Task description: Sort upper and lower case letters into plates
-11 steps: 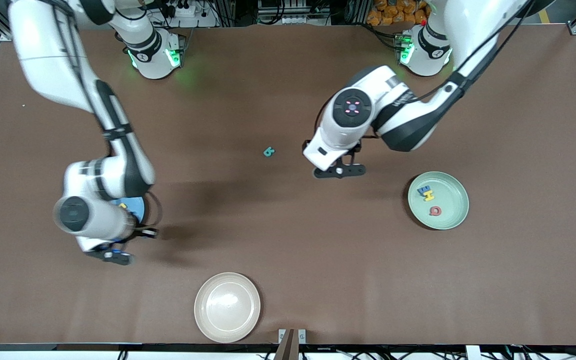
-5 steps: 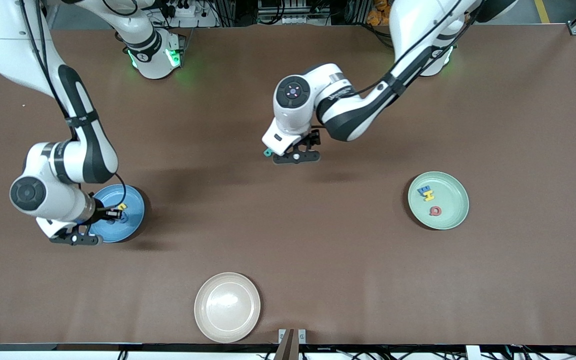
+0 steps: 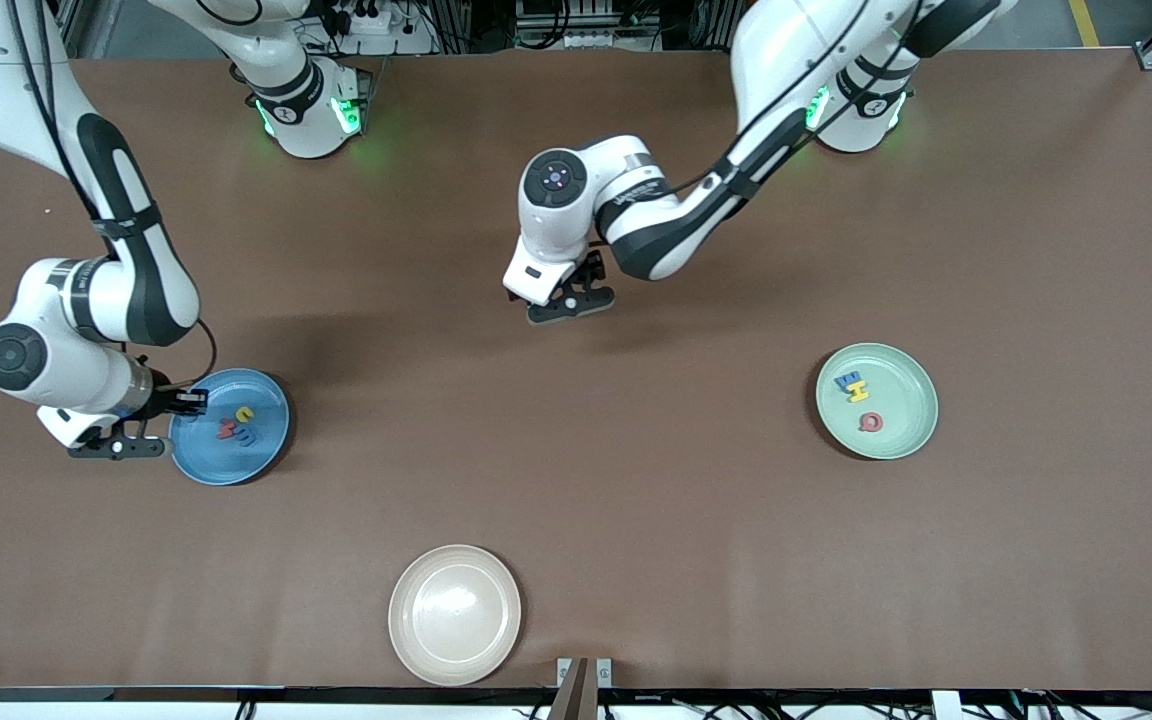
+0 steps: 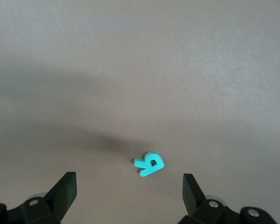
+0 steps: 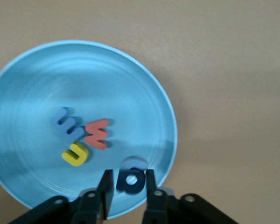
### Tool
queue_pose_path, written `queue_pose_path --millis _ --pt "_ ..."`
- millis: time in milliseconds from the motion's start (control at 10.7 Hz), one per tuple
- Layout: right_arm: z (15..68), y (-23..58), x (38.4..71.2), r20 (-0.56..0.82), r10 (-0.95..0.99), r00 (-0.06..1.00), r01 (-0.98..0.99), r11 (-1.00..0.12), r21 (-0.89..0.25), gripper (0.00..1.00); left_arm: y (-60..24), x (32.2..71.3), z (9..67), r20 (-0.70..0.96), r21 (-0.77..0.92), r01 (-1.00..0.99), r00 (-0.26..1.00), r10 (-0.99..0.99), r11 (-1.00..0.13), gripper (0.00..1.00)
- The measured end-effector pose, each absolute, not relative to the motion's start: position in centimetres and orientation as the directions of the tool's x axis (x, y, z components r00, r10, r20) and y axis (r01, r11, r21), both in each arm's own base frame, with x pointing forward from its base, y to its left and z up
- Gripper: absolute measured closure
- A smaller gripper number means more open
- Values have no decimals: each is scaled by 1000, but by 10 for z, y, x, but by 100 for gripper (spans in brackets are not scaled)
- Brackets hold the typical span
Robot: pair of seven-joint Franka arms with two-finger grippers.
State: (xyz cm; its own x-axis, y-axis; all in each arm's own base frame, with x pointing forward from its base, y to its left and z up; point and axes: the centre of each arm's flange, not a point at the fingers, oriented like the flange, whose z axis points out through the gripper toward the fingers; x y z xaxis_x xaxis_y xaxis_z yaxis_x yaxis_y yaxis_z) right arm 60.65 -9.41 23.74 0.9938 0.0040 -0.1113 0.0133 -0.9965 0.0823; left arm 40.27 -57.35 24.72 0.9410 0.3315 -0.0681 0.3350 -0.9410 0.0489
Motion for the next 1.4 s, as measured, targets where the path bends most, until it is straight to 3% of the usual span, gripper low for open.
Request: queue_pose_path --millis 374,468,935,1403 --pt "240 -81 609 -106 24 994 33 -997 75 7 -589 381 206 -53 44 462 887 459 -886 0" --pt "242 -75 610 -101 34 994 41 -996 75 0 -589 381 200 -51 43 486 874 483 -873 0" --pt "312 -38 624 -43 90 995 93 -992 86 0 -590 377 178 -29 36 568 823 568 -822 0" --pt "368 8 586 7 164 987 162 -983 85 0 -598 372 171 -9 41 578 816 578 -815 0"
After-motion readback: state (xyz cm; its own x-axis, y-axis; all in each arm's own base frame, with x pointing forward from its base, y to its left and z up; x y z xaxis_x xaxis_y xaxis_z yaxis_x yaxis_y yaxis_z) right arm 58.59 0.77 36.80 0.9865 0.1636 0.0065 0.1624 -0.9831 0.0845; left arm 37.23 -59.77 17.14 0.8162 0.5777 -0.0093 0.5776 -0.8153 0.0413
